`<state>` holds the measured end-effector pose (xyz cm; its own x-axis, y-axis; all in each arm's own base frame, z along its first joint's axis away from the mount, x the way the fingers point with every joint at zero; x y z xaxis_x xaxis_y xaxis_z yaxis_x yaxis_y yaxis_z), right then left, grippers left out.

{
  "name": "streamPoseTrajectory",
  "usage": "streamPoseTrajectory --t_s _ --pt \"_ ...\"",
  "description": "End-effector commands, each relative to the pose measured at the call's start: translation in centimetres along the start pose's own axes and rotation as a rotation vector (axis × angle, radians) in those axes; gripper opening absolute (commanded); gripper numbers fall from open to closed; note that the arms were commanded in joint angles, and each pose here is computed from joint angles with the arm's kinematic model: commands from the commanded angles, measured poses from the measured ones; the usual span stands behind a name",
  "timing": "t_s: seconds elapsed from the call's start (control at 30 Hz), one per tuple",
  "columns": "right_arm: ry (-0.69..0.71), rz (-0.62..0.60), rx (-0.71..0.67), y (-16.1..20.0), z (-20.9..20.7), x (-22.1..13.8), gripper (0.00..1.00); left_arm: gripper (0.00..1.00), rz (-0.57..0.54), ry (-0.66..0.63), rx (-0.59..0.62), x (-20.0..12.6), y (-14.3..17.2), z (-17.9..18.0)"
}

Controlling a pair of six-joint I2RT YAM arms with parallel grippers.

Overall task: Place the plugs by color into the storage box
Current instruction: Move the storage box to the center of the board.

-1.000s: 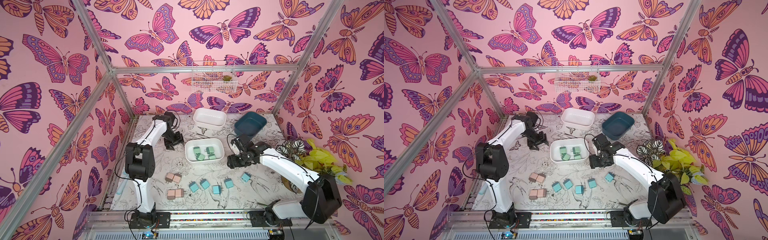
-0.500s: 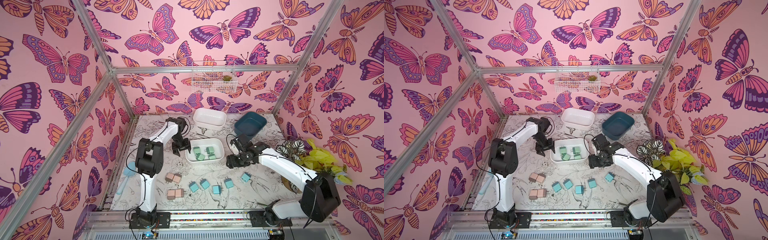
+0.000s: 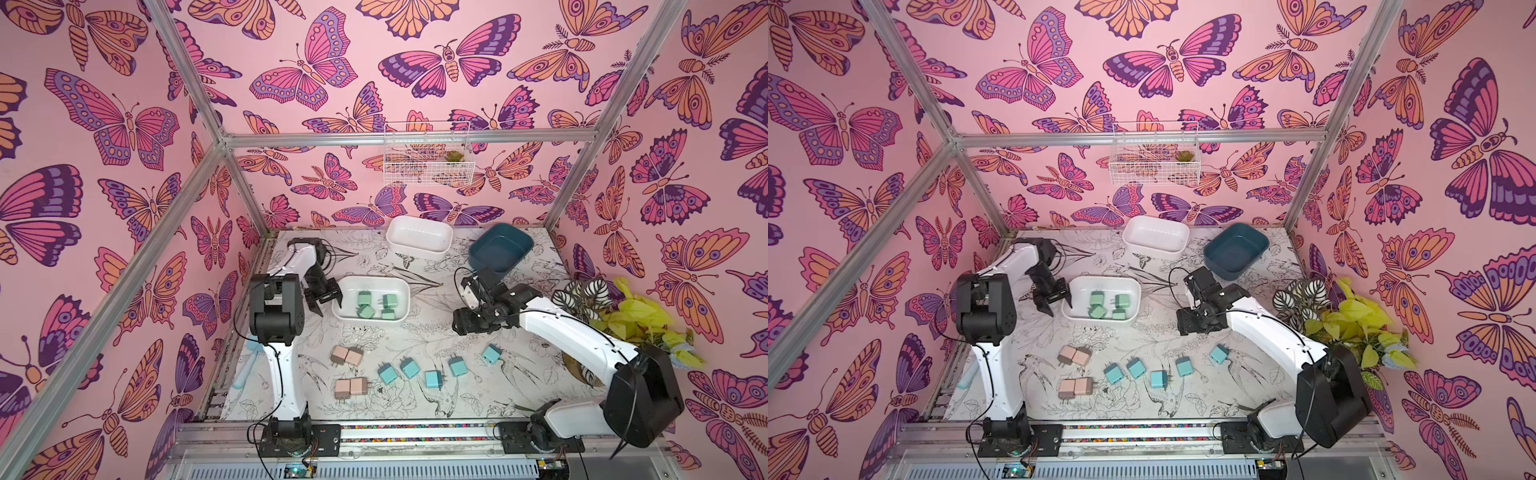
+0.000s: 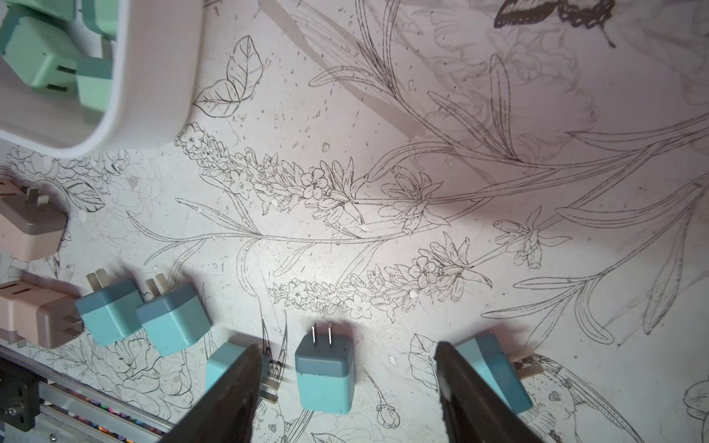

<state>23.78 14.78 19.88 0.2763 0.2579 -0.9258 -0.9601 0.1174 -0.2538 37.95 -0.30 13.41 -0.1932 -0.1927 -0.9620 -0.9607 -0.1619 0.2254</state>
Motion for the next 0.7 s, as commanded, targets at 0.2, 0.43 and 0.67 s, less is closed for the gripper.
streamPoseTrajectory --t_s 0.2,0.43,0.67 --pt "0.068 -0.073 -0.002 -2.3 -0.9 -1.7 0.73 0.69 -0.193 0.025 -0.1 -7.6 3.4 5.7" --pt "0.119 -0.111 0.064 -11.4 -3.9 -2.3 0.74 0.8 -0.383 0.223 -0.113 -9.4 8.3 1.6" --pt "0.204 0.002 0.07 -19.3 -5.8 2.0 0.75 0.83 -0.429 0.33 -0.104 -11.7 10.1 -0.8"
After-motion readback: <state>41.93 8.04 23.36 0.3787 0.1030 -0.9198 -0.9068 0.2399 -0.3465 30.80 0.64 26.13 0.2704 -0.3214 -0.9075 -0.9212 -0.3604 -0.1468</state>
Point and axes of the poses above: each gripper's point midway between its finger pads, its own x axis out along the fingers, its own z axis along the line the jaws close on, y = z × x, the point moved 9 cm from there along -x, back along the fingers, and after that the axes turned 15 degrees about x, right-handed, at the moved point
